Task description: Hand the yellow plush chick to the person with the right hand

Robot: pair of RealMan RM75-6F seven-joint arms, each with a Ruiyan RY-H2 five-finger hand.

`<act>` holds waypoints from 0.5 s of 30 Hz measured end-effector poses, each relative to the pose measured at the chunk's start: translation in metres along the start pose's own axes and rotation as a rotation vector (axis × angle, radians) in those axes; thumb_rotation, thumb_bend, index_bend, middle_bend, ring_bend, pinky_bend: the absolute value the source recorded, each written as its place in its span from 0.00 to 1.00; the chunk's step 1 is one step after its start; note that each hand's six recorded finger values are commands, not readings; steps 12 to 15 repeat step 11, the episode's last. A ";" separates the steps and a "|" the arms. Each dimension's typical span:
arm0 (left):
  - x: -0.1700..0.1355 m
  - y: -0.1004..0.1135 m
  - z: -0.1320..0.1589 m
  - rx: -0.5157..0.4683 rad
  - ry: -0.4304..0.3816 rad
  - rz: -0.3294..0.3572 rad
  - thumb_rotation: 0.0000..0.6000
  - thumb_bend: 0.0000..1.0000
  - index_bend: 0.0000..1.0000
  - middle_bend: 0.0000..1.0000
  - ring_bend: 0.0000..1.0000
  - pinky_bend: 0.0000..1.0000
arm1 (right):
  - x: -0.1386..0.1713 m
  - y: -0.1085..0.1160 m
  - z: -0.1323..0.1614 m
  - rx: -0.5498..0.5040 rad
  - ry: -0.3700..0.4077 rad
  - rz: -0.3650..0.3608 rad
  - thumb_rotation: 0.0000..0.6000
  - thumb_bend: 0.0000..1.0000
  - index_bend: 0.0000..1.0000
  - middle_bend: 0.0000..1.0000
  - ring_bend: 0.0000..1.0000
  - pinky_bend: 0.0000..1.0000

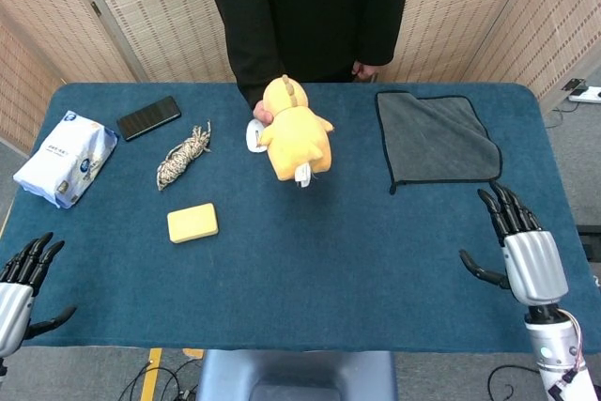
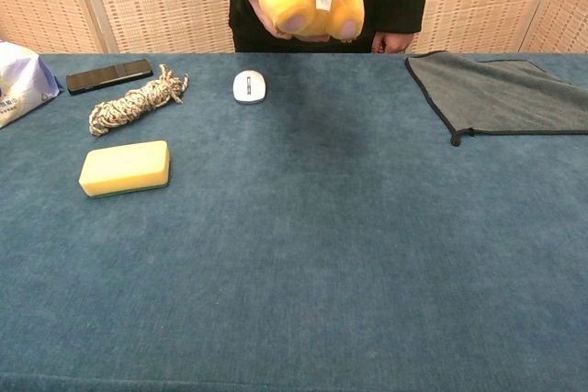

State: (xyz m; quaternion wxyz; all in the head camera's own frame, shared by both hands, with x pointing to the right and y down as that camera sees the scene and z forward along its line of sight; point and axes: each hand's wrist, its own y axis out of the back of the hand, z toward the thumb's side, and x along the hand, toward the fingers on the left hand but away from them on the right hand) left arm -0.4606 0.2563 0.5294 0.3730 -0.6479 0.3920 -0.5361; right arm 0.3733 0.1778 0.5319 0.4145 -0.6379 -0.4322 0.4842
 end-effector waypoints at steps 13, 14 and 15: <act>-0.003 -0.005 0.009 0.032 -0.028 -0.001 1.00 0.22 0.00 0.00 0.00 0.18 | 0.057 -0.028 -0.054 0.152 -0.068 0.058 1.00 0.20 0.00 0.00 0.00 0.01; -0.003 -0.005 0.009 0.032 -0.028 -0.001 1.00 0.22 0.00 0.00 0.00 0.18 | 0.057 -0.028 -0.054 0.152 -0.068 0.058 1.00 0.20 0.00 0.00 0.00 0.01; -0.003 -0.005 0.009 0.032 -0.028 -0.001 1.00 0.22 0.00 0.00 0.00 0.18 | 0.057 -0.028 -0.054 0.152 -0.068 0.058 1.00 0.20 0.00 0.00 0.00 0.01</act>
